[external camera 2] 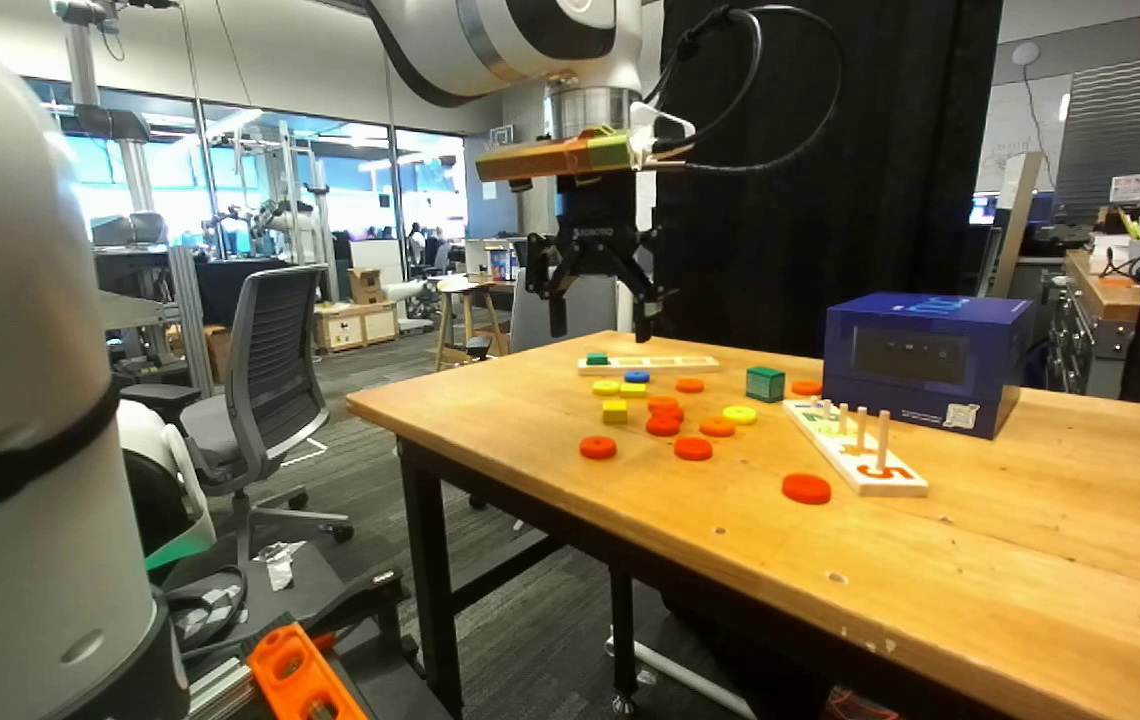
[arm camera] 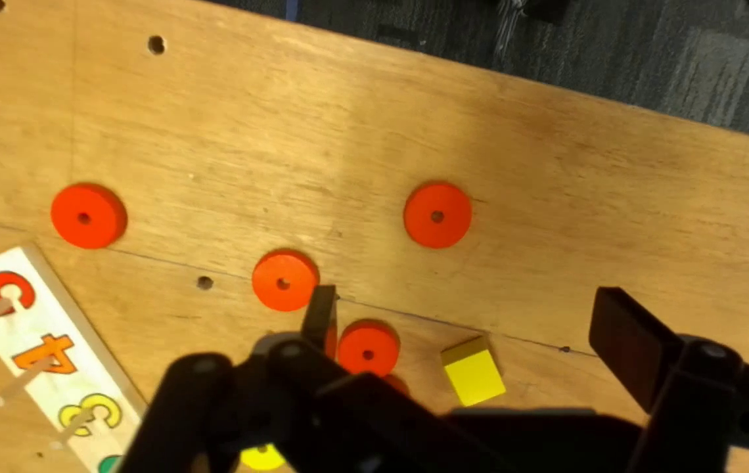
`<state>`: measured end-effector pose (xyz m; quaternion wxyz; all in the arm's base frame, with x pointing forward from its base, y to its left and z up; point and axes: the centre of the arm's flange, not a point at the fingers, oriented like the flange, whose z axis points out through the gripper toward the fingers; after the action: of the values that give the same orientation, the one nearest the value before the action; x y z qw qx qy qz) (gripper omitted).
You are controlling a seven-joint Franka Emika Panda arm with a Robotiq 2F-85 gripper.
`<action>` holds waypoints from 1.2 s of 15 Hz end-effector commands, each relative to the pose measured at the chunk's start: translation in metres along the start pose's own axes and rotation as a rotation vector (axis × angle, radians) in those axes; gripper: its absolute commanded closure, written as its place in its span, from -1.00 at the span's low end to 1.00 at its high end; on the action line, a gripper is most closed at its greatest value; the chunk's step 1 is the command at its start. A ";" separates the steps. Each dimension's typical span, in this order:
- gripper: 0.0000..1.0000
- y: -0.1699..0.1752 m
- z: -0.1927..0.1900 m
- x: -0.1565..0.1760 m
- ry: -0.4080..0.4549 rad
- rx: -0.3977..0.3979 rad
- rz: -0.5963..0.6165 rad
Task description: Put a yellow block in the second compartment from the left of the wooden tray
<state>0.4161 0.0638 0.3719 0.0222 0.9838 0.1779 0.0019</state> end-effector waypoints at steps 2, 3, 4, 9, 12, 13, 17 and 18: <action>-1.00 -0.025 0.013 0.049 -0.012 0.001 -0.211; -1.00 -0.027 0.016 0.055 -0.013 0.009 -0.254; -1.00 -0.028 0.022 0.066 -0.020 0.016 -0.290; -1.00 -0.020 0.051 0.091 -0.064 0.001 -0.425; -1.00 -0.018 0.070 0.100 -0.080 0.019 -0.482; -1.00 -0.018 0.074 0.103 -0.080 0.024 -0.496; -1.00 -0.022 0.083 0.111 -0.069 0.049 -0.523; -1.00 -0.022 0.086 0.113 -0.068 0.050 -0.527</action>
<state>0.4998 0.1160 0.2873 0.0108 0.9084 0.4143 -0.0546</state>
